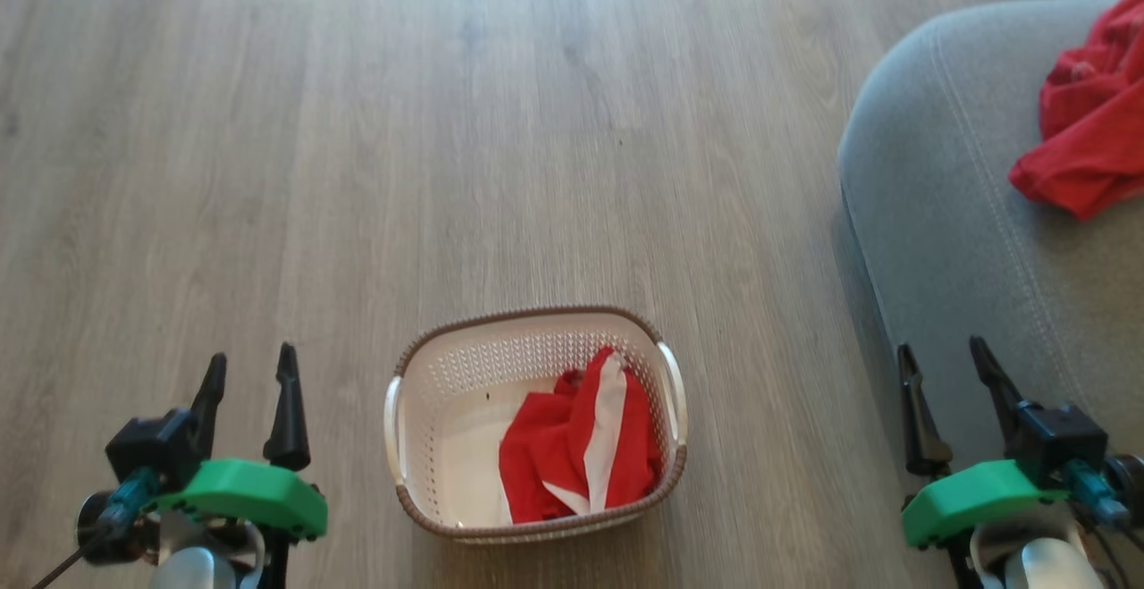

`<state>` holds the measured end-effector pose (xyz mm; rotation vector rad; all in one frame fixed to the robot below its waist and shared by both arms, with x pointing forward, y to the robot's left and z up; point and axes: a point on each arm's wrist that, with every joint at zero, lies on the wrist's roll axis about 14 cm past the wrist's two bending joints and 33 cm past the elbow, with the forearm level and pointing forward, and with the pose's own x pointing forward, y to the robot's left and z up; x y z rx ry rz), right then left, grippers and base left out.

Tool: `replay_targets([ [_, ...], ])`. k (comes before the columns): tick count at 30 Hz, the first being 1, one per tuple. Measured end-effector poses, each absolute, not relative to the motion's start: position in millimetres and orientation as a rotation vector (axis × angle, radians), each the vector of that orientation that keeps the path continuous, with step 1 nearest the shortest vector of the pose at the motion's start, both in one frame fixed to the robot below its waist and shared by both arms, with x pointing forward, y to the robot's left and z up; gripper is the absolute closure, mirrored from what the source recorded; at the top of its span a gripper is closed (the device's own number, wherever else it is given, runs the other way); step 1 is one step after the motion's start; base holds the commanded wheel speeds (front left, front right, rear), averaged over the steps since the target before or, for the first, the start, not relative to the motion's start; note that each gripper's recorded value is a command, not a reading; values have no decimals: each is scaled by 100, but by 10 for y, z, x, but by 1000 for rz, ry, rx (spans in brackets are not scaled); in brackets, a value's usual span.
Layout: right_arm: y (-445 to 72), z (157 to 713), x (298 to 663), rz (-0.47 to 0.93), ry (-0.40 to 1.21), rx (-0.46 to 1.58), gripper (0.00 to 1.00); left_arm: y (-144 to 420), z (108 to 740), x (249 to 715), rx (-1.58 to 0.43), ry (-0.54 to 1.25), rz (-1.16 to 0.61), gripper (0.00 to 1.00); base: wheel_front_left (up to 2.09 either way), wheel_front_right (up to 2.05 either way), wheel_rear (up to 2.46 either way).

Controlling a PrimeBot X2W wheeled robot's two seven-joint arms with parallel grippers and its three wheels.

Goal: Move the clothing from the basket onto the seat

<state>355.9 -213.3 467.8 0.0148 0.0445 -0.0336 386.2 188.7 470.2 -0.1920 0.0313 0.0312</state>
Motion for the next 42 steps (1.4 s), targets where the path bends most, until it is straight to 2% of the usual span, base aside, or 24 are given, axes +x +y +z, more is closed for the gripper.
replay_targets([
  [5, -2244, 4663, 3658, -67, 48, 10, 0, 1693, 4672, 4057, -195, 38, -24, 0, 0, 0, 0],
  [15, -2352, 4536, 4098, -93, 62, 0, 0, 1218, 4507, 4723, -203, 47, -153, 0, 0, 0, 0],
  [20, -2408, 4294, 4402, -104, 97, 3, 0, 845, 4135, 5109, -205, 98, -252, 0, 0, 0, 0],
  [25, -2421, 3951, 4618, -103, 152, 12, 0, 381, 3530, 5297, -196, 210, -381, 0, 0, 0, 0],
  [31, -2432, 3537, 4776, -98, 219, 16, 0, -104, 2787, 5390, -136, 393, -523, 0, 0, 0, 0],
  [38, -2419, 3213, 4832, -86, 279, 21, 0, -455, 1850, 4966, -35, 736, -657, 0, 0, 0, 0],
  [42, -2515, 3204, 4796, -110, 287, 19, 0, -555, 1609, 4868, -7, 841, -671, 0, 0, 0, 0],
])
